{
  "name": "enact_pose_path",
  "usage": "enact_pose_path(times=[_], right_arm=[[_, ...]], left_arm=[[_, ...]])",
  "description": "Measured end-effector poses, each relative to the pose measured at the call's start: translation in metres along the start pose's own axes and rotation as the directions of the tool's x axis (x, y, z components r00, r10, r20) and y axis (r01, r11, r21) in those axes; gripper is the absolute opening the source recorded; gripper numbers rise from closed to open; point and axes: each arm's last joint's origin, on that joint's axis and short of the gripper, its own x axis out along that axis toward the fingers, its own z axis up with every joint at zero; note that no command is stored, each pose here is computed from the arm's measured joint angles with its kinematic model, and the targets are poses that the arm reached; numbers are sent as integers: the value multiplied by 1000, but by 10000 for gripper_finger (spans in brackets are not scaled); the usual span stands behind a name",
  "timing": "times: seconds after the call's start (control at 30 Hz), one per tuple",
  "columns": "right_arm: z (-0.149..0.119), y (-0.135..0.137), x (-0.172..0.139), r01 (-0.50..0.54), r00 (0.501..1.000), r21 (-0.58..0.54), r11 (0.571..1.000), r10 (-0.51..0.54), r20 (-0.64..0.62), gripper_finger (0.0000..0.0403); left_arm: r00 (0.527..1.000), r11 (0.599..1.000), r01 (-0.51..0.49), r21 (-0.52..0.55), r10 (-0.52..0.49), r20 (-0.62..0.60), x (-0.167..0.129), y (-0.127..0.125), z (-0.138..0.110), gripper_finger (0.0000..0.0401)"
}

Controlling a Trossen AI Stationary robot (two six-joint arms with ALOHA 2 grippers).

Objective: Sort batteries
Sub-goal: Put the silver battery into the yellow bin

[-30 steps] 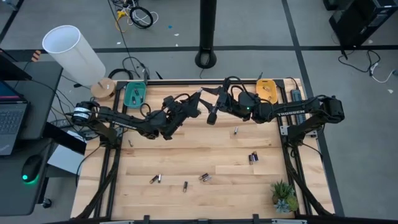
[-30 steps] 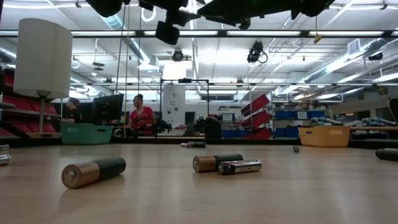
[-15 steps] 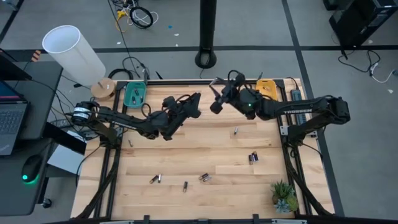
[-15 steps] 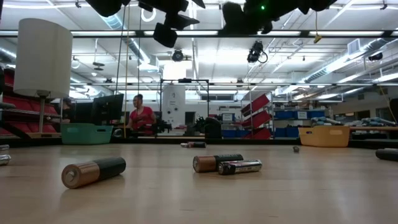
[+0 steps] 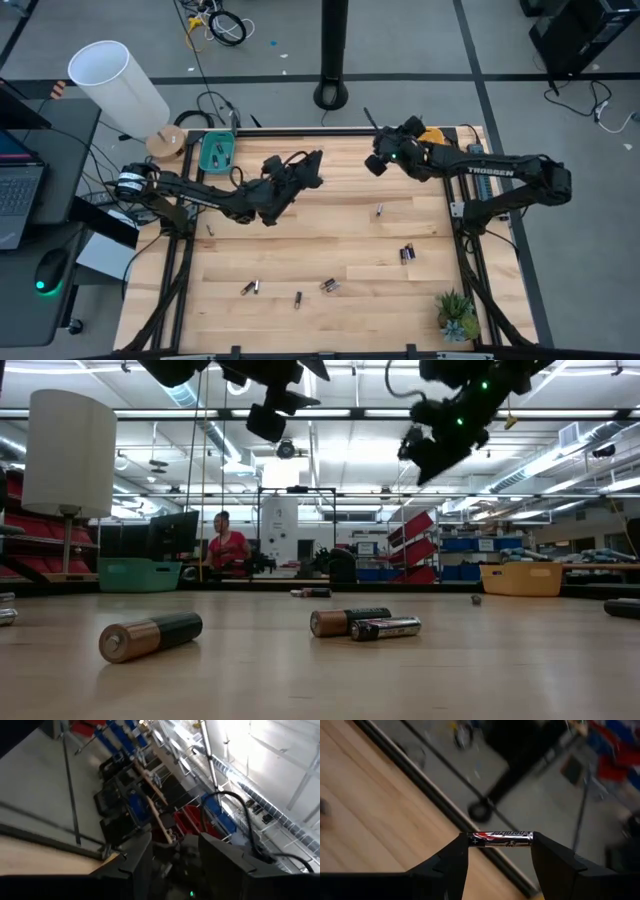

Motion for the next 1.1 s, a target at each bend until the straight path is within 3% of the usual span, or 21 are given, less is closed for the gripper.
enact_pose_path(times=[0.33,0.5,0.77,1.1], right_arm=[[-40,-40,33,135,937,4,991,-126,-325,198],[-61,-52,43,91,888,-1,996,-81,-453,198],[-83,-59,53,36,843,0,999,-31,-538,199],[-112,-59,61,57,807,5,998,-43,-589,207]], left_arm=[[998,999,-32,10,33,-54,1,7,-6,173],[997,999,-17,28,19,-72,1,7,-6,173],[996,1000,-8,30,10,-83,2,7,-6,173],[995,1000,9,27,-6,-103,2,6,-7,173]])
